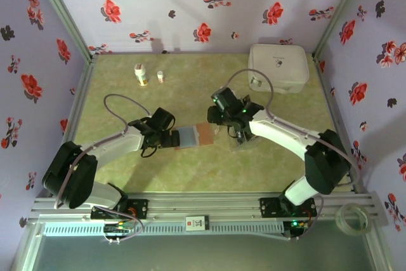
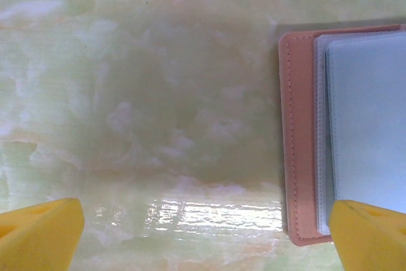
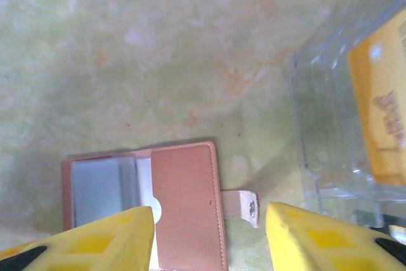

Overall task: Put the credit cards into the card holder
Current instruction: Move the card holder to the center of the table, then pick up the credit card from the storage box.

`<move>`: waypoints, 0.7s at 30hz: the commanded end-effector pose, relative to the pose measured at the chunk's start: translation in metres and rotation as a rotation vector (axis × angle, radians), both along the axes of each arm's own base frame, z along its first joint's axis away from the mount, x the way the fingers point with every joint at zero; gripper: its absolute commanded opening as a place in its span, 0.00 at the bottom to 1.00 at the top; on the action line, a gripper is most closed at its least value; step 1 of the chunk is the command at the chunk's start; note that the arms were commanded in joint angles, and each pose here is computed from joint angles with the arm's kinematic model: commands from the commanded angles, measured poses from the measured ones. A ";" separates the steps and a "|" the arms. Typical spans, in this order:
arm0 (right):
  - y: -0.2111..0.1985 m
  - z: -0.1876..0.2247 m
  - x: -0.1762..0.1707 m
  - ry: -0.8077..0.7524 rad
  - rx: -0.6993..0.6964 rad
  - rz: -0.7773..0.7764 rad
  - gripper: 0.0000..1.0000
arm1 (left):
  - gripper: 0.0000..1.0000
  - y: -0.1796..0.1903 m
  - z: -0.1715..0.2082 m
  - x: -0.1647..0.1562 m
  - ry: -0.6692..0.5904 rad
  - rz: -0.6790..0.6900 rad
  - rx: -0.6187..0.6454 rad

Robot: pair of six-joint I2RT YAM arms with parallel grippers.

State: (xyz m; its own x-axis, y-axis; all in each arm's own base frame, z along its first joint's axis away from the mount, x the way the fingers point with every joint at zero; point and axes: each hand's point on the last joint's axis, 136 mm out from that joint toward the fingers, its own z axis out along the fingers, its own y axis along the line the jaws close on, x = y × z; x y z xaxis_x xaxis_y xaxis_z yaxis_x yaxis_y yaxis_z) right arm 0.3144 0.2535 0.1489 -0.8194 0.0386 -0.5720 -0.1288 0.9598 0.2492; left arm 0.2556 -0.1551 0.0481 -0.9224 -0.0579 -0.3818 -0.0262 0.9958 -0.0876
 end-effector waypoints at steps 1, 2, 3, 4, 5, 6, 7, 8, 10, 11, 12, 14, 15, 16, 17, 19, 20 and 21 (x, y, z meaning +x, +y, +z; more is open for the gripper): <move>-0.043 -0.007 -0.010 0.021 -0.228 0.012 0.52 | 1.00 -0.001 0.013 0.006 -0.039 -0.012 0.007; -0.050 -0.009 -0.012 0.029 -0.258 0.012 0.51 | 1.00 -0.001 0.013 0.006 -0.039 -0.013 0.007; -0.056 -0.012 -0.014 0.040 -0.281 0.014 0.51 | 1.00 -0.001 0.013 0.005 -0.039 -0.012 0.008; -0.060 -0.014 -0.016 0.045 -0.298 0.015 0.51 | 1.00 -0.001 0.013 0.005 -0.039 -0.012 0.006; -0.063 -0.017 -0.018 0.054 -0.313 0.017 0.51 | 1.00 -0.001 0.013 0.005 -0.039 -0.011 0.007; -0.066 -0.020 -0.020 0.064 -0.326 0.019 0.50 | 1.00 -0.001 0.012 0.005 -0.036 -0.011 0.007; -0.067 -0.023 -0.022 0.070 -0.334 0.020 0.50 | 1.00 0.000 0.012 0.005 -0.034 -0.010 0.007; -0.069 -0.026 -0.023 0.080 -0.342 0.020 0.49 | 1.00 -0.001 0.011 0.005 -0.033 -0.009 0.006; -0.072 -0.031 -0.027 0.096 -0.353 0.019 0.49 | 1.00 -0.001 0.011 0.005 -0.031 -0.009 0.007; -0.079 -0.033 -0.025 0.088 -0.382 0.000 0.49 | 1.00 -0.001 0.012 0.005 -0.032 -0.008 0.006; -0.082 -0.035 -0.026 0.090 -0.398 -0.004 0.48 | 1.00 -0.001 0.012 0.005 -0.033 -0.009 0.006; -0.087 -0.041 -0.029 0.103 -0.421 -0.008 0.48 | 1.00 -0.001 0.013 0.005 -0.033 -0.010 0.007; -0.089 -0.044 -0.030 0.110 -0.426 -0.009 0.47 | 1.00 -0.001 0.013 0.005 -0.033 -0.012 0.006; -0.089 -0.047 -0.031 0.116 -0.426 -0.009 0.47 | 1.00 -0.001 0.013 0.005 -0.034 -0.011 0.007; -0.090 -0.050 -0.033 0.121 -0.428 -0.009 0.47 | 1.00 -0.001 0.013 0.005 -0.033 -0.013 0.007; -0.091 -0.054 -0.034 0.131 -0.428 -0.012 0.46 | 1.00 -0.002 0.013 0.005 -0.031 -0.012 0.006; -0.091 -0.056 -0.034 0.134 -0.425 -0.012 0.46 | 1.00 -0.002 0.013 0.006 -0.030 -0.009 0.006; -0.091 -0.059 -0.035 0.141 -0.421 -0.011 0.45 | 1.00 -0.003 0.012 0.006 -0.029 -0.009 0.007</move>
